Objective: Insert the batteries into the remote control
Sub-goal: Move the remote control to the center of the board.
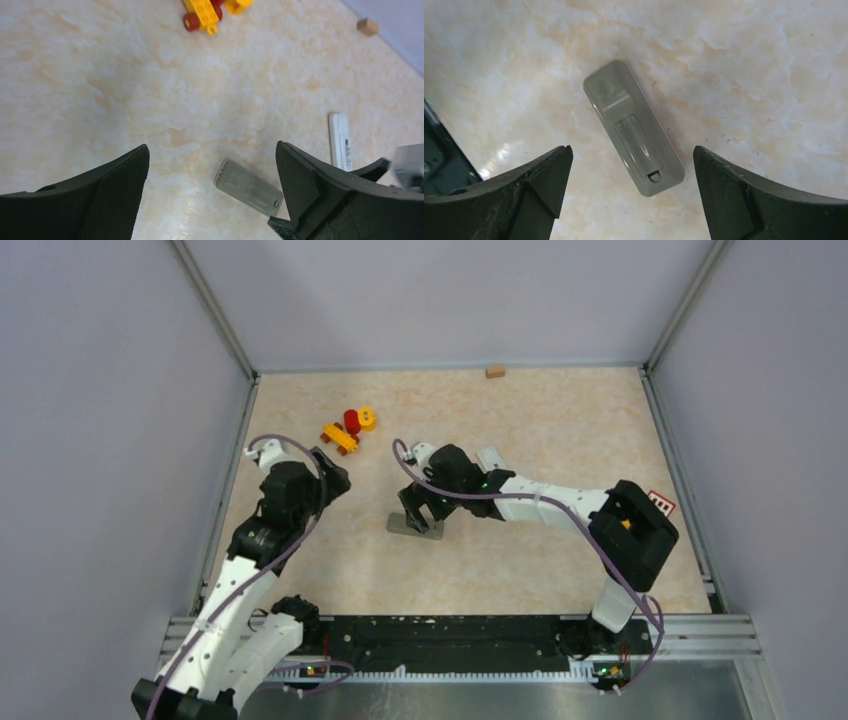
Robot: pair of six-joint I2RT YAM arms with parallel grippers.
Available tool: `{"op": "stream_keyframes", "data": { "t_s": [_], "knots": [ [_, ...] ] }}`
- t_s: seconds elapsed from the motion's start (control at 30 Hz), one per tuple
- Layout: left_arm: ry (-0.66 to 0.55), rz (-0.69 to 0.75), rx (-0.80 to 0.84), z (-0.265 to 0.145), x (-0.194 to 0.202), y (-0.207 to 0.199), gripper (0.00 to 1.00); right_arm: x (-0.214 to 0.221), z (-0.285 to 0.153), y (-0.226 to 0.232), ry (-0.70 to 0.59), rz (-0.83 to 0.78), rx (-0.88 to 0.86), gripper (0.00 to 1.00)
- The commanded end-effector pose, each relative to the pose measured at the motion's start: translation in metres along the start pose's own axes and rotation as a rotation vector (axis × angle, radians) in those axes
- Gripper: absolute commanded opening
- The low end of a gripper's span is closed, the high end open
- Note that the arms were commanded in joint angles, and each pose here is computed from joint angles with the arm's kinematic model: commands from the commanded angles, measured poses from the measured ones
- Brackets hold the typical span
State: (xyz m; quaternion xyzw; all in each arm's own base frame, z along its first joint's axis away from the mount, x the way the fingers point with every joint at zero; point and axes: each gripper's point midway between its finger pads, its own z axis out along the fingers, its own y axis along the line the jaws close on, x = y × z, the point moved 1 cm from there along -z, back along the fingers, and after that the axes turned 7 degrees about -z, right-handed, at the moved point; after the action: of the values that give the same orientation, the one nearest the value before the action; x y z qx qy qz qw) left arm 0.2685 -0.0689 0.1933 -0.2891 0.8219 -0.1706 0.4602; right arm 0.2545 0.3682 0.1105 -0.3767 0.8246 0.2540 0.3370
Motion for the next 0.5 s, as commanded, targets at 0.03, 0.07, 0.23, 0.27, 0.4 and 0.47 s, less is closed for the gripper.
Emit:
{"op": "stream_keyframes", "data": {
  "t_s": [0.03,0.07,0.23,0.27,0.4,0.47],
  "knots": [
    [-0.277,-0.107,-0.052,-0.042,-0.051,0.019,0.99,0.02,0.012,-0.004,0.075,-0.322,-0.031,0.93],
    [-0.299,-0.116,-0.033,-0.048,-0.055,0.017,0.99,0.022,0.015,-0.002,0.084,-0.342,-0.044,0.92],
    [-0.359,-0.131,0.012,-0.064,-0.067,0.015,0.99,0.037,0.032,-0.007,0.157,-0.373,-0.053,0.83],
    [-0.359,-0.129,0.01,-0.065,-0.067,0.015,0.99,0.04,0.035,-0.008,0.173,-0.379,-0.055,0.81],
    [-0.356,-0.125,-0.002,-0.067,-0.067,0.017,0.99,0.046,0.044,-0.015,0.205,-0.385,-0.024,0.71],
    [-0.357,-0.123,-0.002,-0.067,-0.068,0.017,0.99,0.045,0.047,-0.022,0.209,-0.366,0.029,0.65]
  ]
}}
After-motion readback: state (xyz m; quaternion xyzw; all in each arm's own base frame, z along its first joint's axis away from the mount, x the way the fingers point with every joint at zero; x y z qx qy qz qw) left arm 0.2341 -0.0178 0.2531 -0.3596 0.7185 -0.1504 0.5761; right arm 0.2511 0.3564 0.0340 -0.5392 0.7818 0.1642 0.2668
